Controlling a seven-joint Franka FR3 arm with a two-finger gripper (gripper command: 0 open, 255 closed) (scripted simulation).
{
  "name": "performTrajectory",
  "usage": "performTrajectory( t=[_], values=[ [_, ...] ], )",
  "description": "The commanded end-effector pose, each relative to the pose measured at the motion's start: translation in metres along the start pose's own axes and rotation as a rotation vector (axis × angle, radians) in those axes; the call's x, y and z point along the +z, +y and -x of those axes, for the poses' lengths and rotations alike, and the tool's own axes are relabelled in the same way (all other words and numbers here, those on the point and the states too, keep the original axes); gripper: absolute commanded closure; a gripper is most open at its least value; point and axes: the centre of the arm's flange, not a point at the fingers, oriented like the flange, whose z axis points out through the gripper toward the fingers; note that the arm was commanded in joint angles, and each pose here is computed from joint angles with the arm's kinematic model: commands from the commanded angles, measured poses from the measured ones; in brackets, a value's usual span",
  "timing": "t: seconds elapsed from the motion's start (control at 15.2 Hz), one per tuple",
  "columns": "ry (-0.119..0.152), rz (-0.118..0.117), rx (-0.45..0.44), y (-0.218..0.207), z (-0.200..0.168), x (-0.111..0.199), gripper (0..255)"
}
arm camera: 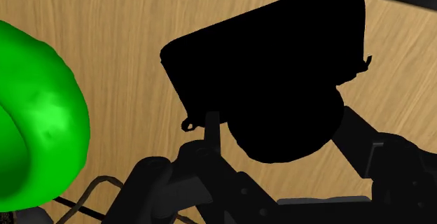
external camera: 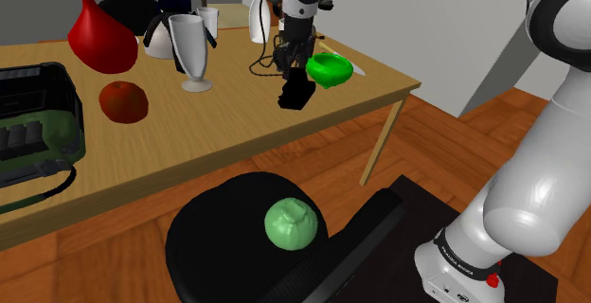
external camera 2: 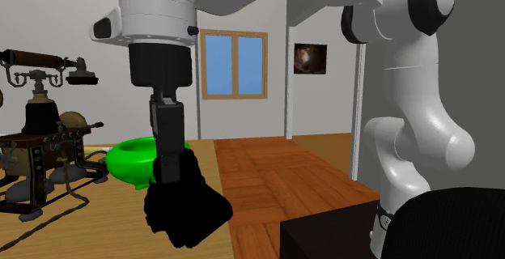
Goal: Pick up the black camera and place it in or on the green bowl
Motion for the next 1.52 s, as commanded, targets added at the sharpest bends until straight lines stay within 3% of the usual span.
performTrajectory(
  t=[0.0,0.99,1.45],
  values=[
    [0.001,0.0,0.0,0.001,0.001,-0.013,255],
    [0.001,0.0,0.0,0.004,0.001,-0.089,255],
    [0.001,0.0,0.0,0.097,0.005,-0.083,255]
  ],
)
